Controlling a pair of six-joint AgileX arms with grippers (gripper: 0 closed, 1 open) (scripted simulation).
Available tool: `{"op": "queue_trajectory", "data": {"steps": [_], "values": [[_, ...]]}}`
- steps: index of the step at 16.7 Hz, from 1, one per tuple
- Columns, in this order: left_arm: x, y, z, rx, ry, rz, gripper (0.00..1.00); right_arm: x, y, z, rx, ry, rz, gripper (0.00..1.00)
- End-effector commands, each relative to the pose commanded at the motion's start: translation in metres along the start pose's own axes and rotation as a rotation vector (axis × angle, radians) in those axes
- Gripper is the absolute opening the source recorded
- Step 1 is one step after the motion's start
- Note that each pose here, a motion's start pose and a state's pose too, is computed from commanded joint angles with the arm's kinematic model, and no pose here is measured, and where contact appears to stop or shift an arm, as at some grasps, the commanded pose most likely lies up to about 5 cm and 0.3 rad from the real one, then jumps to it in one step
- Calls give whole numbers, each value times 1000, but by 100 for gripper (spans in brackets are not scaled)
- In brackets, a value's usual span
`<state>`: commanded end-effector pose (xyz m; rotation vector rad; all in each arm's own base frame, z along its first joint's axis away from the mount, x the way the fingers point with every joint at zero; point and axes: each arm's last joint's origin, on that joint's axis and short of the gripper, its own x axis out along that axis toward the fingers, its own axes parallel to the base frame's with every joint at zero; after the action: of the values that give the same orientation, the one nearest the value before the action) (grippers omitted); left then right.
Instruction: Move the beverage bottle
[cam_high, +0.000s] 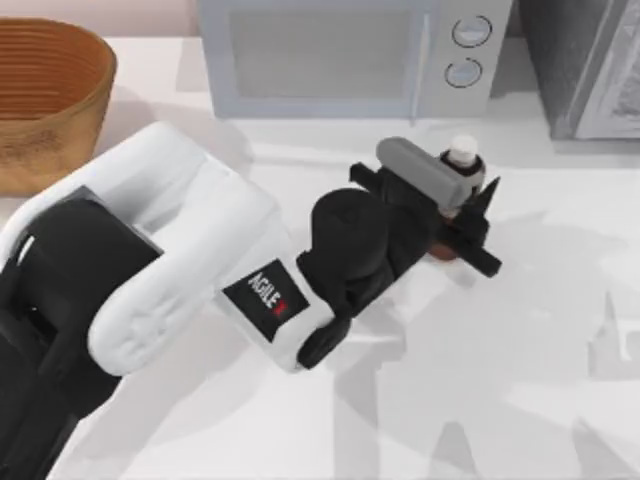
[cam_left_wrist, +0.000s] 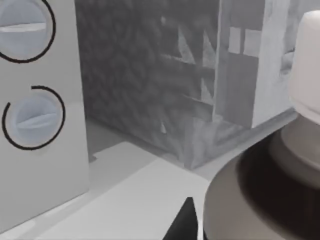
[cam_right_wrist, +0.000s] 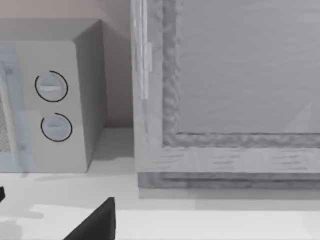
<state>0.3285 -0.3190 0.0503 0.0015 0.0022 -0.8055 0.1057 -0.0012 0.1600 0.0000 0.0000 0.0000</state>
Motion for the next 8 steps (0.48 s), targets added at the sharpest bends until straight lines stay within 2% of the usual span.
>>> {"op": "queue_trajectory", "data": {"steps": [4, 8], "values": [[0, 0, 0, 0, 0, 0, 2, 0, 0, 0, 0, 0, 0, 100], [0, 0, 0, 0, 0, 0, 0, 0, 0, 0, 0, 0, 0, 100]]}}
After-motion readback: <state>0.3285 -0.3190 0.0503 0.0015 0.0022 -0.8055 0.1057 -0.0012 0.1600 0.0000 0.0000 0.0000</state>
